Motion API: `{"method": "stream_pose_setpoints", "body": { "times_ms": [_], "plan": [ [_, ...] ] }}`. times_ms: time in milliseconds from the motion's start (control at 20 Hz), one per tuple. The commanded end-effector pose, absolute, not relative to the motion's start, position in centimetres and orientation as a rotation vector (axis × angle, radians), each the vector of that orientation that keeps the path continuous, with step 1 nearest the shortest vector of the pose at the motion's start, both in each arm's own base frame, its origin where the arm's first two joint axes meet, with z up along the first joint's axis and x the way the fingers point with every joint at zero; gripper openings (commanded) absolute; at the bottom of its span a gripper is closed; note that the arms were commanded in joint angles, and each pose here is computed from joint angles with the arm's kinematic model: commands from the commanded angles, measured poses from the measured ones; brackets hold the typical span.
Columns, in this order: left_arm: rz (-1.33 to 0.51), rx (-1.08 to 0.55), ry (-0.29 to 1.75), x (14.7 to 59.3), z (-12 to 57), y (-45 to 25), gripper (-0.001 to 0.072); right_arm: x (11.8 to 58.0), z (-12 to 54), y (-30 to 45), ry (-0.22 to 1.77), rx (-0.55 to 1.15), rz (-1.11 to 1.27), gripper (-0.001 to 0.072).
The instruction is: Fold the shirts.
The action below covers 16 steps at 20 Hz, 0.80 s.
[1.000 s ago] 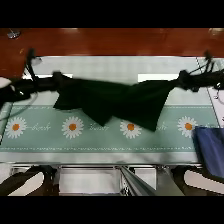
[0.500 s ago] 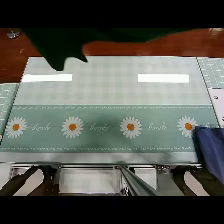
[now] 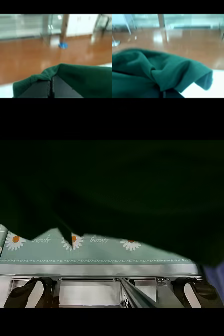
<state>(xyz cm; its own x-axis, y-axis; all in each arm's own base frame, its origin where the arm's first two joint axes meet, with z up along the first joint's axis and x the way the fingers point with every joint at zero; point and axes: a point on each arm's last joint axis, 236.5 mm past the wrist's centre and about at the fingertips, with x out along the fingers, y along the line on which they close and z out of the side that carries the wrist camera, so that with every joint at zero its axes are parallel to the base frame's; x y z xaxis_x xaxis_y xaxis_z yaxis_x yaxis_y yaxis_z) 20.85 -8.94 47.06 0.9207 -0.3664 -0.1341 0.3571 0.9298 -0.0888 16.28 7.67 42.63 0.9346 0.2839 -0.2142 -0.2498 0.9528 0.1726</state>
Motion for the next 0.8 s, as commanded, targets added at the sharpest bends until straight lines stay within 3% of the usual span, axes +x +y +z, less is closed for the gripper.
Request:
{"method": "stream_pose_setpoints", "body": {
  "times_ms": [0, 200, 500, 750],
  "plan": [
    [-0.376, -0.104, 0.494, 19.4, 36.4, -8.9, 0.002, 14.9, 37.1, 7.7, 0.428, 0.196, 0.257, 0.0027],
    [-0.294, -0.194, 0.864, 23.7, 21.0, -7.1, 0.002, 19.3, 27.7, 6.9, 0.667, 0.248, 0.246, 0.0027],
    [-0.178, -0.401, 0.905, 35.1, 8.8, -5.9, 0.002, 30.6, 11.8, 3.1, 0.849, 0.369, 0.104, 0.0027],
    [-0.181, -0.586, 0.921, 43.6, 4.1, -7.0, 0.002, 41.7, 3.7, 3.2, 0.921, 0.548, 0.116, 0.0027]
  ]
}}
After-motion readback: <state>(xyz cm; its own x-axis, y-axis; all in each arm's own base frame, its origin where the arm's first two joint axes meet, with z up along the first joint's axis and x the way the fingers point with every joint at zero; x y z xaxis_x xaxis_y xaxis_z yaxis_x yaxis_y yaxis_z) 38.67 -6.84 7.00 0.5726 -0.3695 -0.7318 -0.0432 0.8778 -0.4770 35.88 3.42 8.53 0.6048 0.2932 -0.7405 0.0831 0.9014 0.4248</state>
